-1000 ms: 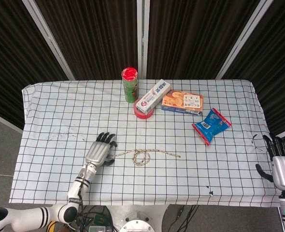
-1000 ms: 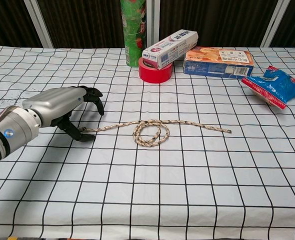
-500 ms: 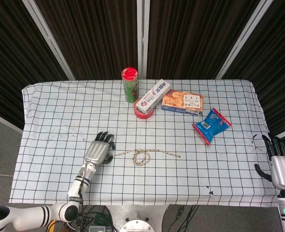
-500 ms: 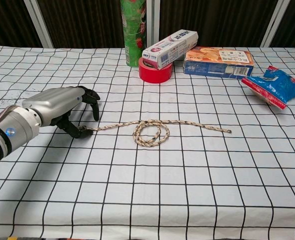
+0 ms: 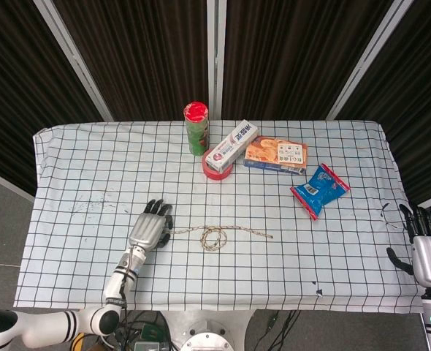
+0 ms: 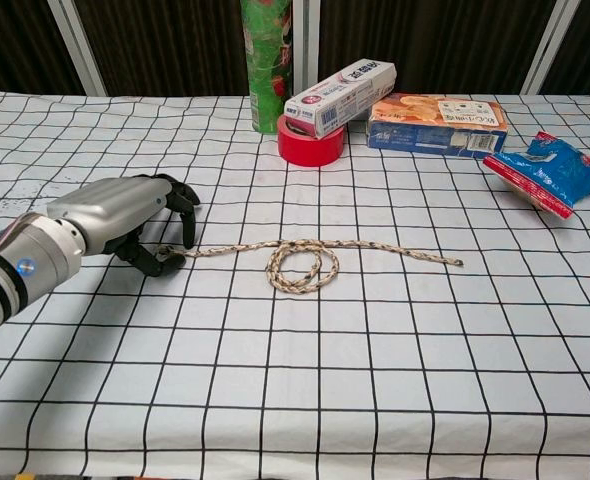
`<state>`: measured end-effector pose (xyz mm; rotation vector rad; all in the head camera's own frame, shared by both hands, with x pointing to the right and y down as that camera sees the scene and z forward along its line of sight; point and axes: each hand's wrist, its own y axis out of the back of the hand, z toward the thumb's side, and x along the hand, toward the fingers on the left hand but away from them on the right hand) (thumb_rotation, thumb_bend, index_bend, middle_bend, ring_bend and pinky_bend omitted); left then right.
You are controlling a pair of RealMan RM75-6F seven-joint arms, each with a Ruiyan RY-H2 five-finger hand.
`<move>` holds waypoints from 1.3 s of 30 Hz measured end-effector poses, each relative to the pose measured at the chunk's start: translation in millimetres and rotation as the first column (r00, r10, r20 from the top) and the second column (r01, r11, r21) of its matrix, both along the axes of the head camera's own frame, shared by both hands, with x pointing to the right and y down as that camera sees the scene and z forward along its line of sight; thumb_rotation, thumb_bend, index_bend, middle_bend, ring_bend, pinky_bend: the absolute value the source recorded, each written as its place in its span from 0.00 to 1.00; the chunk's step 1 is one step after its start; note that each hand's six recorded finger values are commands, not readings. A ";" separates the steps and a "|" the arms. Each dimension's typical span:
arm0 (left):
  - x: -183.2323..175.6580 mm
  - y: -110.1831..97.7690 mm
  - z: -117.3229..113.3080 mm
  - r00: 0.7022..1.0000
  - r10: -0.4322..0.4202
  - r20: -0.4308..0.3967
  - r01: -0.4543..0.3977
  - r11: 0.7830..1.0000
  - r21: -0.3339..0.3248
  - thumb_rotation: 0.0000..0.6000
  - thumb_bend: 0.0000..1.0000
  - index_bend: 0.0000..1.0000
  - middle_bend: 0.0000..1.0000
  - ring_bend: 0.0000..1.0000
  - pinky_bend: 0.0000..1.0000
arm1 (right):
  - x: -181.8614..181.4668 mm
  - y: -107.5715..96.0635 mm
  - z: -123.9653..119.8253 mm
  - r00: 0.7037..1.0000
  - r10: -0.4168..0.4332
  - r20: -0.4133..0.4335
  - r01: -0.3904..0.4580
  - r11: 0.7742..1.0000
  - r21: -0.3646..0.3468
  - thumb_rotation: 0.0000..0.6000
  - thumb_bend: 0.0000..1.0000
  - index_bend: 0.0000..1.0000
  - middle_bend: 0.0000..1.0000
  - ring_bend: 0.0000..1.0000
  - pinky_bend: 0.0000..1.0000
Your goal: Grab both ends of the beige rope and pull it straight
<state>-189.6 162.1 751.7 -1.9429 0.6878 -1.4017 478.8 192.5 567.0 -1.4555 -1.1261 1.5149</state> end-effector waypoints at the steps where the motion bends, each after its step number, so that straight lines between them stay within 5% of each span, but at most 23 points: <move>1: 0.0 0.2 0.0 1.000 0.002 0.002 -0.002 1.000 0.001 1.00 0.35 0.50 0.13 0.00 0.06 | 0.0 0.1 0.4 1.000 0.000 0.000 0.000 1.000 -0.001 1.00 0.19 0.00 0.00 0.00 0.00; 39: -3.2 -8.1 -7.3 1.000 -0.018 -0.013 0.019 0.999 0.042 1.00 0.37 0.58 0.18 0.00 0.05 | -7.9 1.7 11.5 1.000 -0.021 -0.001 0.021 0.999 -0.033 1.00 0.19 0.00 0.00 0.00 0.00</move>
